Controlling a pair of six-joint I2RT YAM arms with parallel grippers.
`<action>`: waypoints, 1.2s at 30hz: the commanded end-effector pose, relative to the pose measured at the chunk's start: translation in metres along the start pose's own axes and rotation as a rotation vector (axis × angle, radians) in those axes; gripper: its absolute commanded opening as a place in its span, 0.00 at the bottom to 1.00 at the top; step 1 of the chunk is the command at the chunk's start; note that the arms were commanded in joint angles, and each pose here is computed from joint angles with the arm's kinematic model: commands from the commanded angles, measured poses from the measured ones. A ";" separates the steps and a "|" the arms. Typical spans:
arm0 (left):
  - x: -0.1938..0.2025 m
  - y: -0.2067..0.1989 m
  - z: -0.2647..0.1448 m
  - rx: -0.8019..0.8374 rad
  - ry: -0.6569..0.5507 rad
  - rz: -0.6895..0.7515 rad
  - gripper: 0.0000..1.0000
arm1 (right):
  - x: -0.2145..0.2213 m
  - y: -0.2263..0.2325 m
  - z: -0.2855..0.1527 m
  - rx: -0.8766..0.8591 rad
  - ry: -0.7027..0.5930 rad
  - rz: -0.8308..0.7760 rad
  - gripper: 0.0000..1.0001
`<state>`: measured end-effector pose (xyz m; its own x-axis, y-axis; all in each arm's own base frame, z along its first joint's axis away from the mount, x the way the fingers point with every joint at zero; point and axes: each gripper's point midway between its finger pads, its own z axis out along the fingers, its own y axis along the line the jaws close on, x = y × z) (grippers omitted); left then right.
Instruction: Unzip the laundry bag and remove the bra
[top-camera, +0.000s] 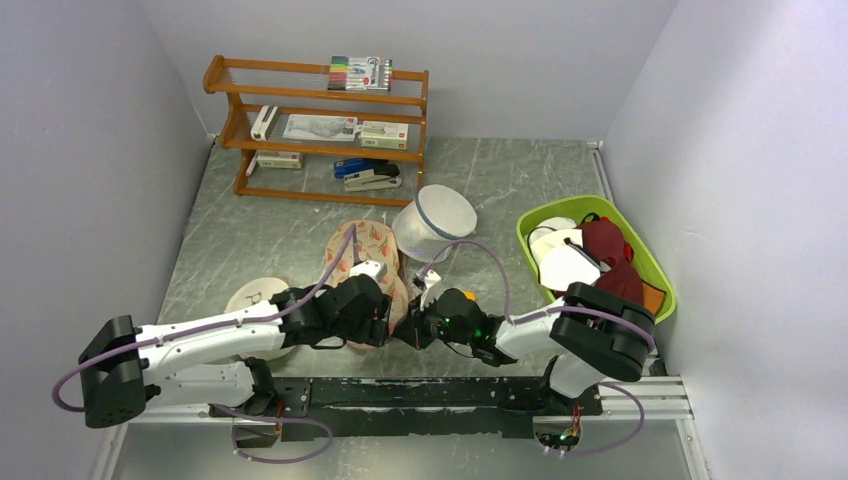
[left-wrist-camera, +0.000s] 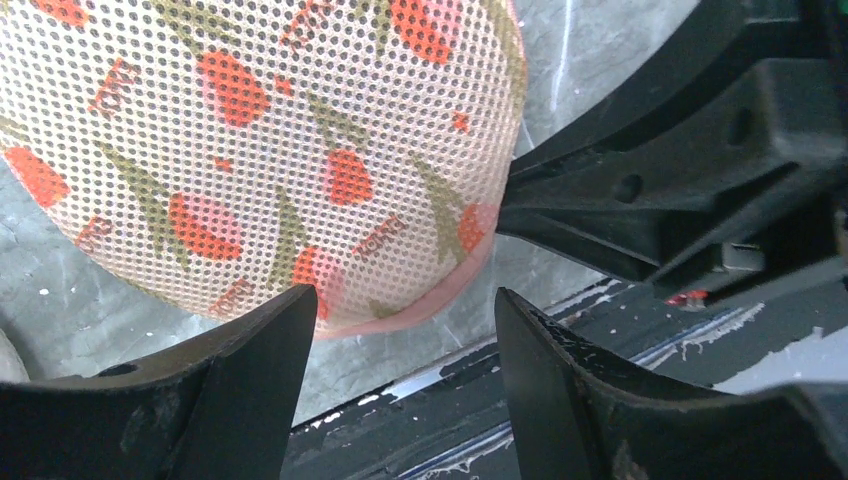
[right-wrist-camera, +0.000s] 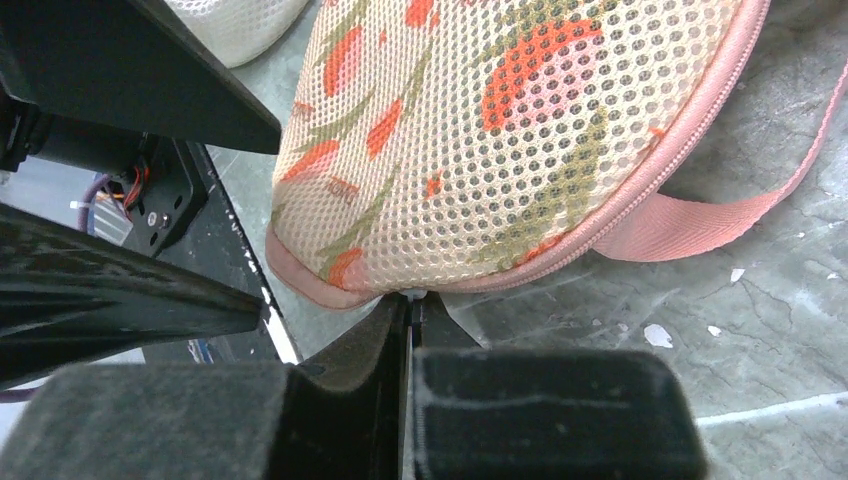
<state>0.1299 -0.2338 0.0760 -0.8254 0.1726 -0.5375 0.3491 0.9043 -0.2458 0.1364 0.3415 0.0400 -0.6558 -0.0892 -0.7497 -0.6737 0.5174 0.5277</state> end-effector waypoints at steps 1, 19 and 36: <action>-0.011 -0.016 -0.014 0.065 -0.013 0.020 0.76 | -0.010 0.003 0.000 -0.006 -0.027 -0.006 0.00; 0.020 0.009 0.048 -0.071 0.024 -0.041 0.56 | -0.013 0.009 0.001 -0.019 -0.017 0.000 0.00; 0.046 0.053 0.044 -0.255 0.053 -0.125 0.08 | -0.019 -0.060 0.001 0.311 0.041 -0.117 0.00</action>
<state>0.1446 -0.2406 0.0208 -0.8551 0.0430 -0.5166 0.1867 0.9553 -0.2294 0.1584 0.3339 0.0318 -0.6393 -0.1509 -0.7540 -0.6524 0.6255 0.4279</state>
